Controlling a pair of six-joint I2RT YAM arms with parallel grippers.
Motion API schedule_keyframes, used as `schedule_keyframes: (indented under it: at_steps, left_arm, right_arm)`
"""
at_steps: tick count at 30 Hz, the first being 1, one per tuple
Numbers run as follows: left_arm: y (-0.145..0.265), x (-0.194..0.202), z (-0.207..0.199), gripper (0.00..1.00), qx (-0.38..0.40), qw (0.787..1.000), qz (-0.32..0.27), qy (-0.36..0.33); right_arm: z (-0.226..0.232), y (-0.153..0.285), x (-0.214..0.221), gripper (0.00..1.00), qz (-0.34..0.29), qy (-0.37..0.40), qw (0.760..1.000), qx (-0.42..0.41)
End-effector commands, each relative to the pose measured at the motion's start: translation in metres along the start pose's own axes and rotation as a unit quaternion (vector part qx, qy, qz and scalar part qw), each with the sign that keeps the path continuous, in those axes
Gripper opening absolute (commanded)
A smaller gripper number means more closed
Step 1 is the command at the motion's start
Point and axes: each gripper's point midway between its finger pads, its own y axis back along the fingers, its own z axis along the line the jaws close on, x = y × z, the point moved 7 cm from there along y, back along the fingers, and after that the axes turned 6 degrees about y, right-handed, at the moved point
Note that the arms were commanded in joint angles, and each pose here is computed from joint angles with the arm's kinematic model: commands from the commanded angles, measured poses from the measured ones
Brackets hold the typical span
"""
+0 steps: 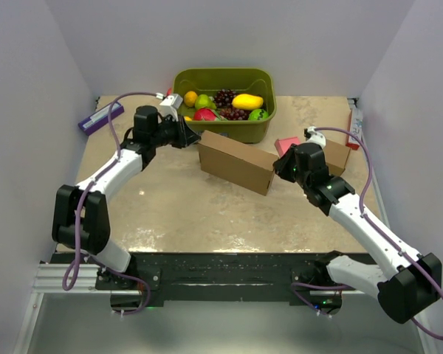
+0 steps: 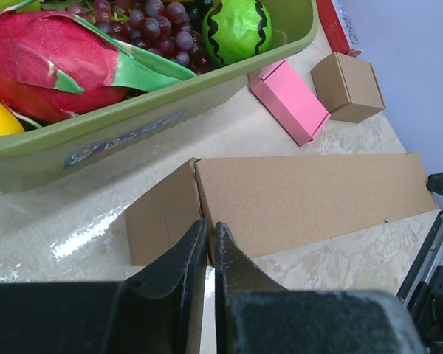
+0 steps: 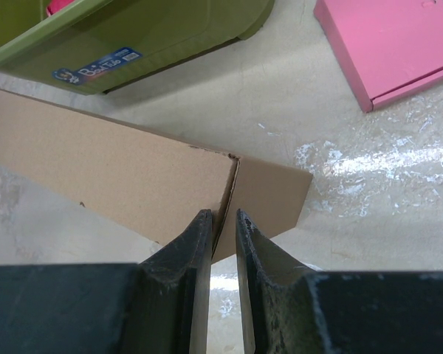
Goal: Fold the paper box
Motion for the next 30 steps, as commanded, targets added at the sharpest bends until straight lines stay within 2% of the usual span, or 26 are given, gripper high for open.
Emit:
schedule_keyframes:
  at_steps: [1,12,22,30]
  left_arm:
    - [-0.003,0.042,0.045,0.11,-0.108,0.990,0.083,0.037]
    - [0.001,0.052,0.061,0.08,-0.163,0.980,0.116,0.014]
    - [-0.006,0.074,0.065,0.07,-0.229,0.957,0.174,-0.039]
    - [-0.003,0.070,0.047,0.08,-0.224,0.961,0.154,-0.058]
  right_arm:
    - [-0.044,0.006,0.057,0.21,0.141,0.070,0.983,0.096]
    - [-0.044,-0.001,0.061,0.20,0.152,0.076,0.981,0.096]
    - [-0.042,-0.002,0.060,0.20,0.152,0.076,0.981,0.090]
    - [-0.040,0.004,0.058,0.20,0.144,0.066,0.984,0.077]
